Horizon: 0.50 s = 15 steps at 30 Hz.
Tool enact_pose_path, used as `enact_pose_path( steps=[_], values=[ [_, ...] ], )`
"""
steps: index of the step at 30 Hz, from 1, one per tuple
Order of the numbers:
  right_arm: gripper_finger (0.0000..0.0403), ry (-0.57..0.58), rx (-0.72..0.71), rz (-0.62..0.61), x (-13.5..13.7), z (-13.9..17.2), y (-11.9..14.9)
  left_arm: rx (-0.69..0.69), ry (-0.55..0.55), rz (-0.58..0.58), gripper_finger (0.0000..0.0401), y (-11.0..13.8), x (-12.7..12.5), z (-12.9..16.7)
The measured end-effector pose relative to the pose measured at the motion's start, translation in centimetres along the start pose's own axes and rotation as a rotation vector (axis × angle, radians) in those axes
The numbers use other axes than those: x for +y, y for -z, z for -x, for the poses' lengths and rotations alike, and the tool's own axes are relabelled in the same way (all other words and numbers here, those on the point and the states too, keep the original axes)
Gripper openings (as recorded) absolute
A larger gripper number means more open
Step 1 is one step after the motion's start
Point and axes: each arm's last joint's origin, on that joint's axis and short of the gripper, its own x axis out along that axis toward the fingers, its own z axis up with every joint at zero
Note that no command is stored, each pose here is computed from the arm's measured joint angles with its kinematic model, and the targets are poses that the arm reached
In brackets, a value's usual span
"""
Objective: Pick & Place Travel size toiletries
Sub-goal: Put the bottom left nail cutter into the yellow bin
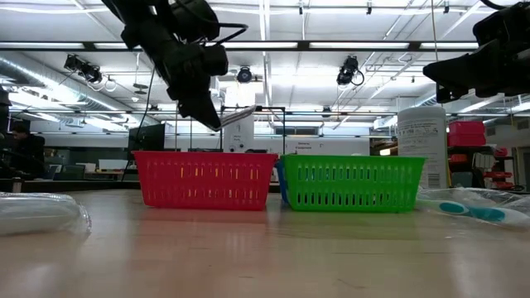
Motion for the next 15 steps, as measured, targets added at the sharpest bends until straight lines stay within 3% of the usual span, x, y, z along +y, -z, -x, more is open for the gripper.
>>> enact_pose_path(
  steps=[15],
  values=[
    [0.004,0.0,0.0,0.0,0.0,0.0,-0.01,-0.016,0.005,0.01,0.0072,0.22,0.1,-0.81]
  ],
)
